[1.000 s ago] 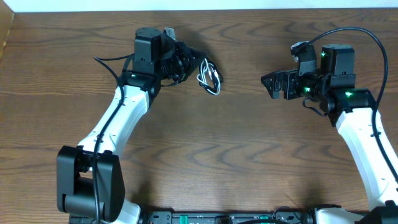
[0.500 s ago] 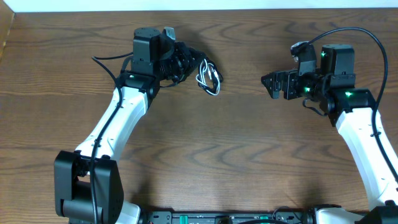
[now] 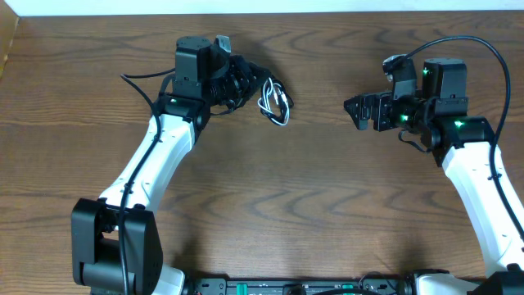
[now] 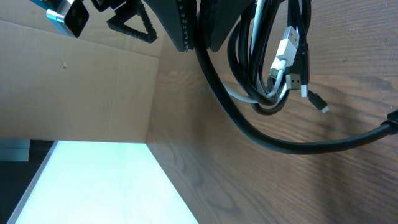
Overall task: Untangle cables
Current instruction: 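Lift the bundle with the left gripper and pull it leftward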
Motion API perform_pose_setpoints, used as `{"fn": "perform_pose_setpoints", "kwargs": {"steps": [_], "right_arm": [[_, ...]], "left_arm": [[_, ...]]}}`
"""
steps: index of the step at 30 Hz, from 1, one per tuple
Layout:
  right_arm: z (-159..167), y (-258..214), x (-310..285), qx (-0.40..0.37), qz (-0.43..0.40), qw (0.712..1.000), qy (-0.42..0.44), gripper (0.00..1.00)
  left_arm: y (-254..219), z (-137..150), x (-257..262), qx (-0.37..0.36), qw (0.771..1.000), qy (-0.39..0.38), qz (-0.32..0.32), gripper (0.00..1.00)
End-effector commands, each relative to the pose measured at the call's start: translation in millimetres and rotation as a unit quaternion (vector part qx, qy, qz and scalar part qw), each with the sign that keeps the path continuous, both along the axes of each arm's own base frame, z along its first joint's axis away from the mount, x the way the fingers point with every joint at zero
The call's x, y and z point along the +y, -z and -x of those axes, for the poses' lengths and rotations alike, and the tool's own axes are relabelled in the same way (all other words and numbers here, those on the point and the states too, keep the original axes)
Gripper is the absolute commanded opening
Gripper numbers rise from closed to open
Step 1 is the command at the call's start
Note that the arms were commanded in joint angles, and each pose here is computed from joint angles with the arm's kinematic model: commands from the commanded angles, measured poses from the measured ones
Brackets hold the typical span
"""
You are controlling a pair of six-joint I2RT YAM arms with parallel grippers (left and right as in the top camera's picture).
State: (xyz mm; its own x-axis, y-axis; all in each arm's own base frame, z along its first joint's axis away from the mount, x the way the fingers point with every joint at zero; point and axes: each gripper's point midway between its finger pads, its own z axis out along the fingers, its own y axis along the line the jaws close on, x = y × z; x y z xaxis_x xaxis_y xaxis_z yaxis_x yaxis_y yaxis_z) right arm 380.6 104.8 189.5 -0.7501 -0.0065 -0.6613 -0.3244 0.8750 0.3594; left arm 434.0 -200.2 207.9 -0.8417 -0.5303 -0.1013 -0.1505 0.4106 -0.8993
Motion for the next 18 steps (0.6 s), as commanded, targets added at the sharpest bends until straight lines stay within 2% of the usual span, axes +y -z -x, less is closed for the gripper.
{"fn": "perform_pose_setpoints", "kwargs": {"steps": [1,7,13,18], "right_arm": [[-1.0,0.3,1.8,0.002,0.0,1.0,-0.002,0.99],[-1.0,0.3,1.8,0.002,0.0,1.0,-0.002,0.99],[-1.0,0.3,1.8,0.002,0.0,1.0,-0.002,0.99],[-1.0,0.3,1.8,0.002,0.0,1.0,-0.002,0.99]], "left_arm": [[-17.0,1.0,-0.1,-0.03,1.0,0.005,-0.003,0.07],[-12.9,0.4,3.3,-0.029,0.999,-0.001,-0.016,0.07],[-7.9,0.2,18.4,-0.036,0.997,-0.029,-0.066,0.07],[-1.5,2.6,43.0,-0.023,0.988,-0.083,-0.125,0.07]]}}
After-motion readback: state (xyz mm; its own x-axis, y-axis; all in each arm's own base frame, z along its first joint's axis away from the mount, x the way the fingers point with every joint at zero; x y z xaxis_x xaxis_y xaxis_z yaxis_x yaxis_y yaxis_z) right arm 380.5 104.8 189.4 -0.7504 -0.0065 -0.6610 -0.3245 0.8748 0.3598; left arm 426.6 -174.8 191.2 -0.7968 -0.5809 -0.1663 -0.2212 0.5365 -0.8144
